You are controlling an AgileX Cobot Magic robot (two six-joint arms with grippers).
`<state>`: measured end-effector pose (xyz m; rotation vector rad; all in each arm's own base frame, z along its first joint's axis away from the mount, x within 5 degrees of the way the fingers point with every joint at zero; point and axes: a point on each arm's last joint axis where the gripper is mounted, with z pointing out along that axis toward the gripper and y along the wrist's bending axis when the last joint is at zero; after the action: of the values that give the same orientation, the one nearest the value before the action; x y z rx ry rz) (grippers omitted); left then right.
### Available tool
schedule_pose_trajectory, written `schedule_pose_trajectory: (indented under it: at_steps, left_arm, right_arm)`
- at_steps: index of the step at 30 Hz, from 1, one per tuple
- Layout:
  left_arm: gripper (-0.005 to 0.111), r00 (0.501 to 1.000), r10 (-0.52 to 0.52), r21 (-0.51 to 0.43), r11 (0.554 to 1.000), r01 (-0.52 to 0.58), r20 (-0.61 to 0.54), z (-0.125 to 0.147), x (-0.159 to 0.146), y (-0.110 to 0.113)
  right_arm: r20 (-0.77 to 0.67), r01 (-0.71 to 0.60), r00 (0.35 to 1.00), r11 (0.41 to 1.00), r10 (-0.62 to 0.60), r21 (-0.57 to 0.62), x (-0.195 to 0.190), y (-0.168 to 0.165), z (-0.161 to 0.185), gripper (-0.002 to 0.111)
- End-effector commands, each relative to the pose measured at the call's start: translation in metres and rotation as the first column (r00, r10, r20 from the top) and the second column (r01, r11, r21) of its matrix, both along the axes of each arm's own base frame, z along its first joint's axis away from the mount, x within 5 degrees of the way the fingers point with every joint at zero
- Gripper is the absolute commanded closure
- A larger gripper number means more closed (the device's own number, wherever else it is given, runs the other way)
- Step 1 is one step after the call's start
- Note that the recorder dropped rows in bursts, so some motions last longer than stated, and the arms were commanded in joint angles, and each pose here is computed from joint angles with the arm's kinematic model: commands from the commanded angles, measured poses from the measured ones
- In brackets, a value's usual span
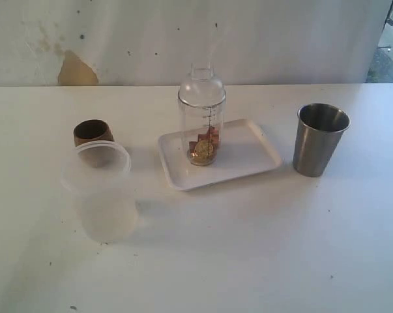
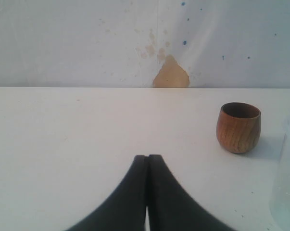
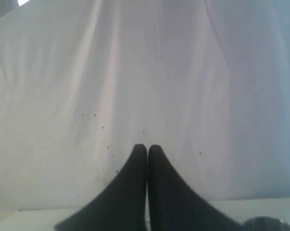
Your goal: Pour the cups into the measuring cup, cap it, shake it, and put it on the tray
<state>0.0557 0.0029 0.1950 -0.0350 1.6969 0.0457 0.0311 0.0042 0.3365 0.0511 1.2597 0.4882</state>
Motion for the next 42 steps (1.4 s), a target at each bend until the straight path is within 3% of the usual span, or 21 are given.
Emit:
schedule_pose_trajectory:
  at_steps: [1,5,15,18,24,27,30,35,42]
  left_arm:
    - [0.107,1.0,-0.003,-0.002,1.0,0.003,0.01,0.0,0.0,0.0]
    - [0.107,1.0,-0.003,-0.002,1.0,0.003,0.011,0.0,0.0,0.0]
    - [0.107,1.0,-0.003,-0.002,1.0,0.003,0.011,0.0,0.0,0.0]
    - [0.107,1.0,-0.003,-0.002,1.0,0.003,0.011,0.0,0.0,0.0]
    - [0.107,1.0,-0.003,-0.002,1.0,0.003,0.011,0.0,0.0,0.0]
    - [0.107,1.0,-0.003,-0.002,1.0,0.003,0.011,0.0,0.0,0.0]
    - [0.107,1.0,-0.003,-0.002,1.0,0.003,0.011,0.0,0.0,0.0]
    - [0.107,1.0,-0.003,-0.002,1.0,0.003,0.011,0.0,0.0,0.0]
    - [0.107,1.0,-0.003,-0.002,1.0,0.003,0.011,0.0,0.0,0.0]
  right_arm:
    - [-0.03,0.019,0.999,1.0,-0.019,0.018,-0.005,-0.004,-0.027,0.108]
    - [-0.067,0.021,0.998,1.0,-0.021,-0.007,0.001,-0.002,-0.042,0.108]
    - [-0.064,-0.003,0.998,0.972,-0.013,-0.237,0.015,0.01,-0.084,0.108]
    - [-0.079,-0.011,0.997,0.968,-0.009,-0.253,0.018,0.011,-0.1,0.108]
    - [-0.058,0.048,0.996,0.933,-0.074,-0.356,0.022,0.01,-0.116,0.108]
    - [-0.07,0.148,0.98,0.91,-0.189,-0.388,0.024,0.004,-0.118,0.108]
    - [-0.16,0.187,0.945,0.873,-0.286,-0.451,0.025,-0.001,-0.128,0.108]
    - [-0.383,0.111,0.86,0.856,-0.338,-0.504,0.023,-0.004,-0.151,0.108]
    - [-0.426,0.095,0.841,0.867,-0.332,-0.488,0.022,-0.004,-0.155,0.108]
